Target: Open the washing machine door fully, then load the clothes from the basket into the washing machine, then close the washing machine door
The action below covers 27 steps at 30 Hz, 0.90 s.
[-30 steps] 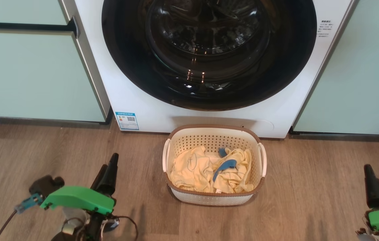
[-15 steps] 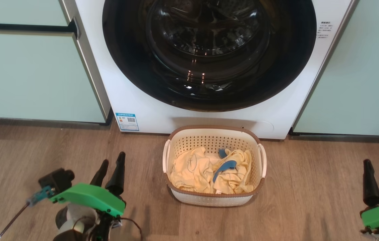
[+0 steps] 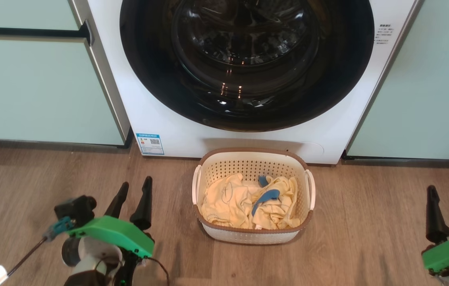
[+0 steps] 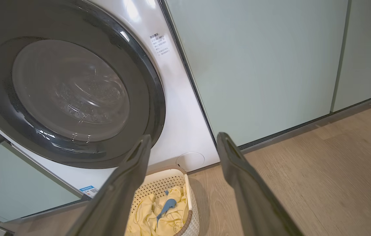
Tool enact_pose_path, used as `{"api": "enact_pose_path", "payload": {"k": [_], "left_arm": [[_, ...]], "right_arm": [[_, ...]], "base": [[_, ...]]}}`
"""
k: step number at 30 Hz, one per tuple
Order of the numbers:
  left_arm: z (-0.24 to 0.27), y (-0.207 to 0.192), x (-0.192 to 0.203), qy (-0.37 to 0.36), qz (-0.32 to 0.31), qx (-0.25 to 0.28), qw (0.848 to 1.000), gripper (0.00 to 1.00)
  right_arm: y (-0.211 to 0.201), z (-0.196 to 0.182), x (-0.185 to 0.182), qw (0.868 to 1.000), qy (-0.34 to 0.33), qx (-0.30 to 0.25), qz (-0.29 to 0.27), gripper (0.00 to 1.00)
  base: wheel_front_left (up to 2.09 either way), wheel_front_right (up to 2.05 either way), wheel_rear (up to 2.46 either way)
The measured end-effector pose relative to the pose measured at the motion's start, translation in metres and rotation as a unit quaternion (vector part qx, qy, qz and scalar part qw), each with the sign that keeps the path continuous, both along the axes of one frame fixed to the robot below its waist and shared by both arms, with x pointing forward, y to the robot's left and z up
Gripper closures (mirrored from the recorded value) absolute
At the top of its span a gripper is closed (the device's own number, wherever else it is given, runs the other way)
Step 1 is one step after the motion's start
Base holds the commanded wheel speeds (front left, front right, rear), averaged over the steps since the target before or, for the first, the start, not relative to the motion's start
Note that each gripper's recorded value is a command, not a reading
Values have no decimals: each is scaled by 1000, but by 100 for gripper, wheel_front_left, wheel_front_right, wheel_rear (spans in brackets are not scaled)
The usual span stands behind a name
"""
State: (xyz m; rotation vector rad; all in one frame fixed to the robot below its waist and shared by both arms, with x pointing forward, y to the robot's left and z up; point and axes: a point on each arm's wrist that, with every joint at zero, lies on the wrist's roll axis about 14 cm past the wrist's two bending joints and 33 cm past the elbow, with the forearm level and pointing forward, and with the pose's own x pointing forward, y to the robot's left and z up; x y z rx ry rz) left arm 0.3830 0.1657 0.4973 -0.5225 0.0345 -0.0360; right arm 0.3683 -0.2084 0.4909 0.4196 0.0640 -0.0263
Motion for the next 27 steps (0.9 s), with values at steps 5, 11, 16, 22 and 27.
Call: {"api": "enact_pose_path", "payload": {"k": [5,11,16,22,27], "left_arm": [[4,-4,3,-11,-7,30,999,0],[5,-8,3,-19,-15,63,998,0],[6,-10,4,-26,-18,89,995,0],[10,-12,7,-40,-21,115,992,0],[14,-15,9,-52,-26,138,989,0]], "right_arm": [[2,4,1,999,-6,-32,5,0],[3,7,1,997,-11,-71,11,0],[4,11,2,994,-17,-104,14,0],[5,13,3,990,-21,-141,18,0],[4,17,3,984,-27,-173,19,0]], "base": [[0,0,0],[0,0,0],[0,0,0],[0,0,0],[0,0,0]]}}
